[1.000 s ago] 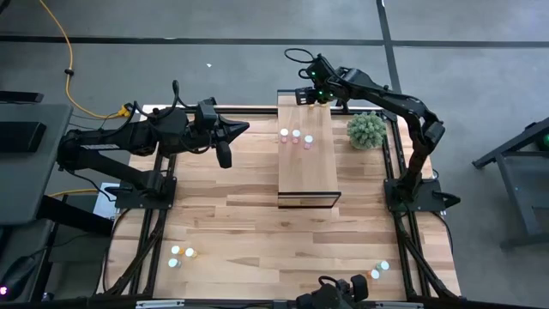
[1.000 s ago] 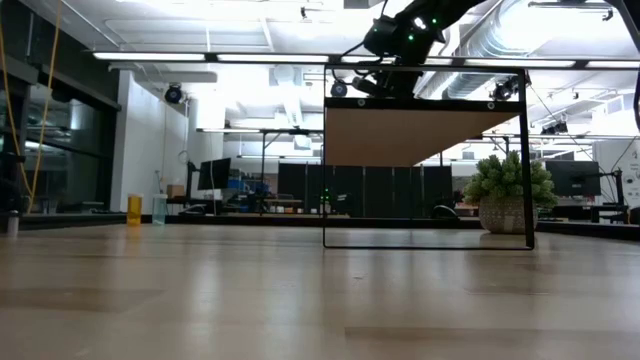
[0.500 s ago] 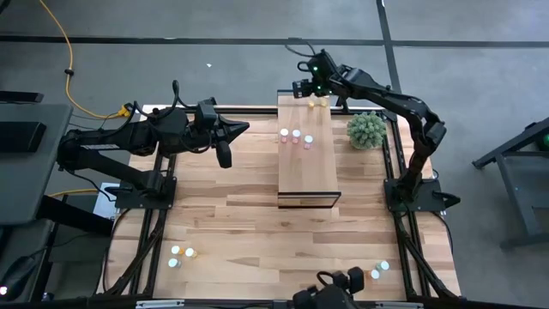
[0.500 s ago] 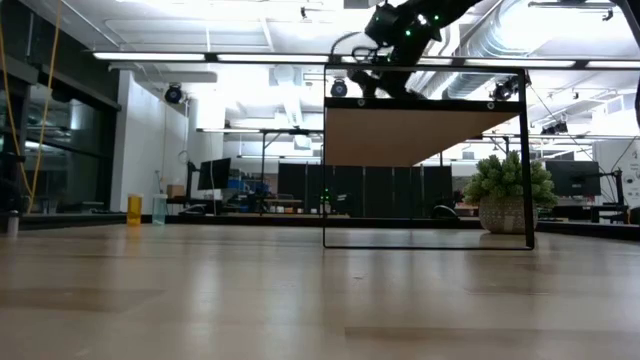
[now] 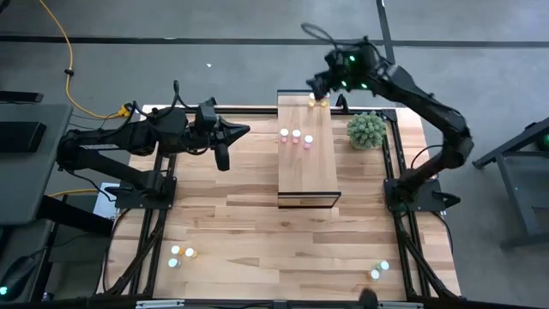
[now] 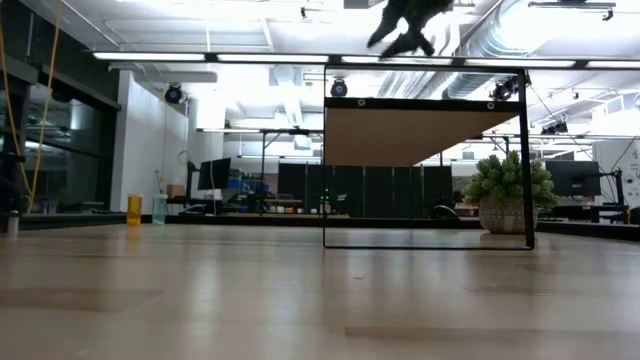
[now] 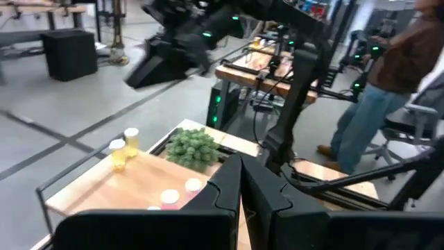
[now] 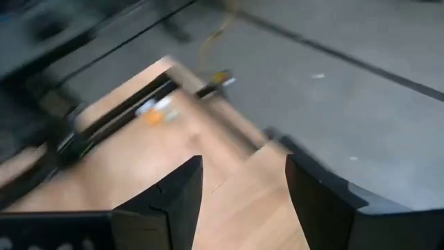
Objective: Pick and place medicine bottles onto shelf by color
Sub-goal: Put the yellow pill bottle on the shelf aligned with the other yellow pill bottles
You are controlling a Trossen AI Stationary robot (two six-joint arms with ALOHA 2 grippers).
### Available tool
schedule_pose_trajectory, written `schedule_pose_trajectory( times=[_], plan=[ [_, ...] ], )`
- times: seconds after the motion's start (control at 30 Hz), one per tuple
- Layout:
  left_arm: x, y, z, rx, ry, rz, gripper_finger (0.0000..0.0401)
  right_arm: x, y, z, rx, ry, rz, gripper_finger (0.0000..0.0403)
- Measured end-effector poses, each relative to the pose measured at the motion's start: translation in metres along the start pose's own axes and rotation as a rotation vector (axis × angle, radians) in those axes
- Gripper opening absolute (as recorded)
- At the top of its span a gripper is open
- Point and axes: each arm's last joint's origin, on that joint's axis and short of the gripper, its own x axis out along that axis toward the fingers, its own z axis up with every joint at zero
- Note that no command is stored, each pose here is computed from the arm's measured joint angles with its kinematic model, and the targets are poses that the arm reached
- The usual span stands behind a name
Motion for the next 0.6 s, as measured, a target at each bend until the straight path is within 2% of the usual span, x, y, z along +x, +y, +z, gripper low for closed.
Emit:
schedule_pose_trajectory(
  times=[0.13, 0.27, 0.43, 0.6],
  plan=[
    [-0.003, 0.000, 0.000, 0.025, -0.008, -0.025, 0.0000, -0.038, 0.032, -0.012, -0.116, 0.044, 0.110, 0.0197],
    [-0.011, 0.005, -0.008, -0.026, -0.141, -0.059, 0.0000, -0.073, 0.062, -0.026, -0.176, -0.058, 0.251, 0.0197],
    [-0.023, 0.014, -0.040, -0.089, -0.226, -0.170, 0.0000, -0.090, 0.081, -0.071, -0.100, -0.238, 0.474, 0.0197],
    [-0.033, 0.017, -0.046, -0.091, -0.244, -0.232, 0.0000, -0.102, 0.088, -0.099, -0.061, -0.400, 0.643, 0.0197]
  ],
)
